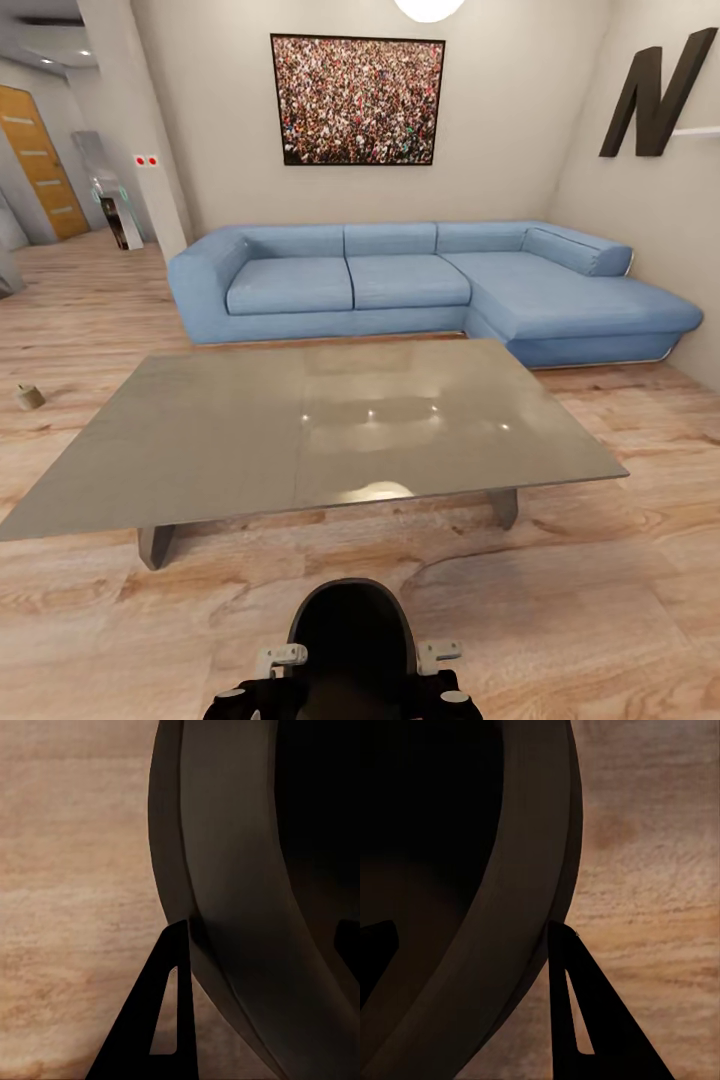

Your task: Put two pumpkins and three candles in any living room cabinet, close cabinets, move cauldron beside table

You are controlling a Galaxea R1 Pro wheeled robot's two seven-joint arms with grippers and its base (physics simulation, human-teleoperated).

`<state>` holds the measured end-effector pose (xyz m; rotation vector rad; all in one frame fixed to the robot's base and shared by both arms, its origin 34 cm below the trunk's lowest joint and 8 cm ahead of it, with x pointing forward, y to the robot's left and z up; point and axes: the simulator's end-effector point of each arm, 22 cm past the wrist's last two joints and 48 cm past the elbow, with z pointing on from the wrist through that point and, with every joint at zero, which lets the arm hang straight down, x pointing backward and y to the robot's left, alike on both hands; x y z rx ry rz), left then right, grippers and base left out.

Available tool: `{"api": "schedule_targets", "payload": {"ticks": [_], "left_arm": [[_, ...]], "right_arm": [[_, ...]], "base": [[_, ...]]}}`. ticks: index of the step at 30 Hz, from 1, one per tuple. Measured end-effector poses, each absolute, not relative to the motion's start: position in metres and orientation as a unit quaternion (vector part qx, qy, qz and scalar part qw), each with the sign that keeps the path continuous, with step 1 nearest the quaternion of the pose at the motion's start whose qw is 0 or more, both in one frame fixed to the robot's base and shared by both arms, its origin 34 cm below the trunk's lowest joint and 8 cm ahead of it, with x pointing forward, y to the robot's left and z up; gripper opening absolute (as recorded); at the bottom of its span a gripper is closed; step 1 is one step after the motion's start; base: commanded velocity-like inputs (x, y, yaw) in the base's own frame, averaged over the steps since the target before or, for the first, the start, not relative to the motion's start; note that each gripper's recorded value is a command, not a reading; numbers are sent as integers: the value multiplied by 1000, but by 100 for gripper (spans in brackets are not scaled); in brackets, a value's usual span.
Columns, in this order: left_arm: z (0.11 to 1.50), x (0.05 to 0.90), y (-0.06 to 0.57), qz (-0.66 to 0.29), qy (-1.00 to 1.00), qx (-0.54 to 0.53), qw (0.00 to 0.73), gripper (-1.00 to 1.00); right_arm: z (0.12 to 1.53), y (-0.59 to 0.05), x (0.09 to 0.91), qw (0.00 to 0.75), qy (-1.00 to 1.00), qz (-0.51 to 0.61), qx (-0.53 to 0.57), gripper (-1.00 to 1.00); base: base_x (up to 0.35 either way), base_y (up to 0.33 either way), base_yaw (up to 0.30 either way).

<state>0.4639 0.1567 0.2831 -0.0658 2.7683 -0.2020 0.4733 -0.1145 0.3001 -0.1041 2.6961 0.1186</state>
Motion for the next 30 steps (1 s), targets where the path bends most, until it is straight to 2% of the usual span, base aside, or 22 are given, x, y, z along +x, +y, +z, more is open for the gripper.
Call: {"api": "schedule_targets", "payload": {"ticks": [30], "left_arm": [[283, 464, 157, -72, 980, -23, 182, -100]], "right_arm": [[300, -114, 473, 219, 974, 43, -38, -100]], "base": [[135, 0, 0]]}}
